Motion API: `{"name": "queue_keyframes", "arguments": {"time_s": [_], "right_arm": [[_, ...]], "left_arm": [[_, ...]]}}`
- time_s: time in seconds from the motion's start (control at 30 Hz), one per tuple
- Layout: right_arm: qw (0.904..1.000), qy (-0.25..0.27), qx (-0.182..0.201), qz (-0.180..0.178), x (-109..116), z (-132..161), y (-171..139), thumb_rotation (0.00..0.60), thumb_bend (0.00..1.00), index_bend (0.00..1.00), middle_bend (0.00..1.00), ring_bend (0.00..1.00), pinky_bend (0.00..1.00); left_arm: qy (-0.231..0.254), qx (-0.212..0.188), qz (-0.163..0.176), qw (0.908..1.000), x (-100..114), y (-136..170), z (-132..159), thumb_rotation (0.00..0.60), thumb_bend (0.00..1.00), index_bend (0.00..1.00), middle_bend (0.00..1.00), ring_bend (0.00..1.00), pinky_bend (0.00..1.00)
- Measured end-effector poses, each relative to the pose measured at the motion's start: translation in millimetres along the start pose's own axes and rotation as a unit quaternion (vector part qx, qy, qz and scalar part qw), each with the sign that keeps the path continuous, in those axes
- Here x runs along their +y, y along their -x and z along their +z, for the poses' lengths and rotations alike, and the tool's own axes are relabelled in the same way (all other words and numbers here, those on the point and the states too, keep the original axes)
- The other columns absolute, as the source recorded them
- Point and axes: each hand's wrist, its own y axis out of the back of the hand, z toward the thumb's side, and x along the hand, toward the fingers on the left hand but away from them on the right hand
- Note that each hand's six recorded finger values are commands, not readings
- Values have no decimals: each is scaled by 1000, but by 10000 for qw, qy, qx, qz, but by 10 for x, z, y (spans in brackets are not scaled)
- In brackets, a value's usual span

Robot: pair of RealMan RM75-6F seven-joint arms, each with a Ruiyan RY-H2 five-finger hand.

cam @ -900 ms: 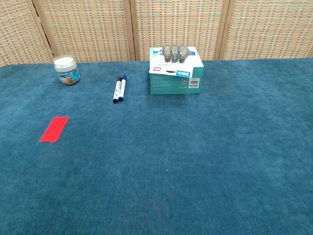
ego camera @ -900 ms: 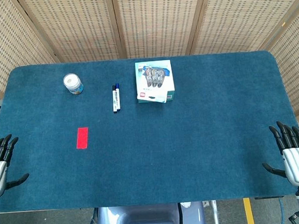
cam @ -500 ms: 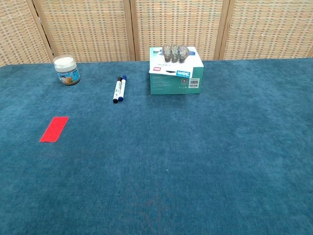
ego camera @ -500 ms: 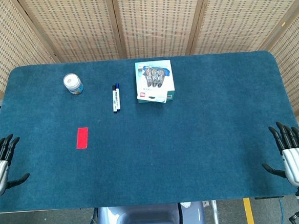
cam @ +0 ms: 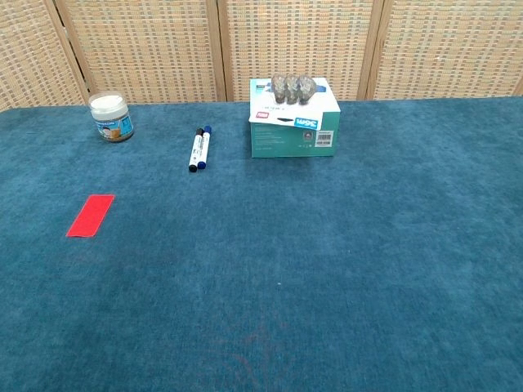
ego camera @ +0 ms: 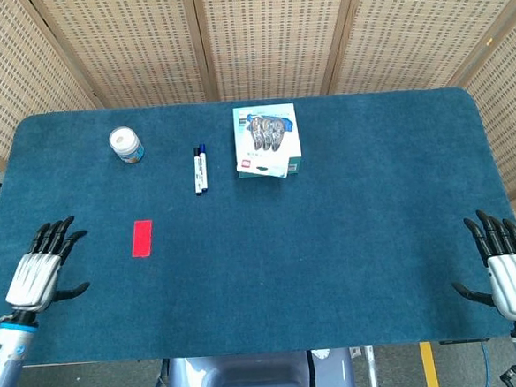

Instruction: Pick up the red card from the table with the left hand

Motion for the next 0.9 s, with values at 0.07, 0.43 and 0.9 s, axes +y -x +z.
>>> {"name": "queue_keyframes", "arguments": {"time_s": [0.07,0.43,0.9], "right_arm": [[10000,11,-27,27,-10,-15,10,600,0,0,0,0,0],[9998,101,-72,126,-27,-63,47,600,0,0,0,0,0],[9995,182,-91,245,-51,-90,73,600,0,0,0,0,0]], "left_arm": [[38,-53,-23,10000,-69,-97,65,600,135,334,0,0,0],[-45,-89,-398,9992,-532,-466,340,600,207,335,0,0,0],[-19,-57,-495,9988,-781,-613,441,600,292,350,0,0,0]]}}
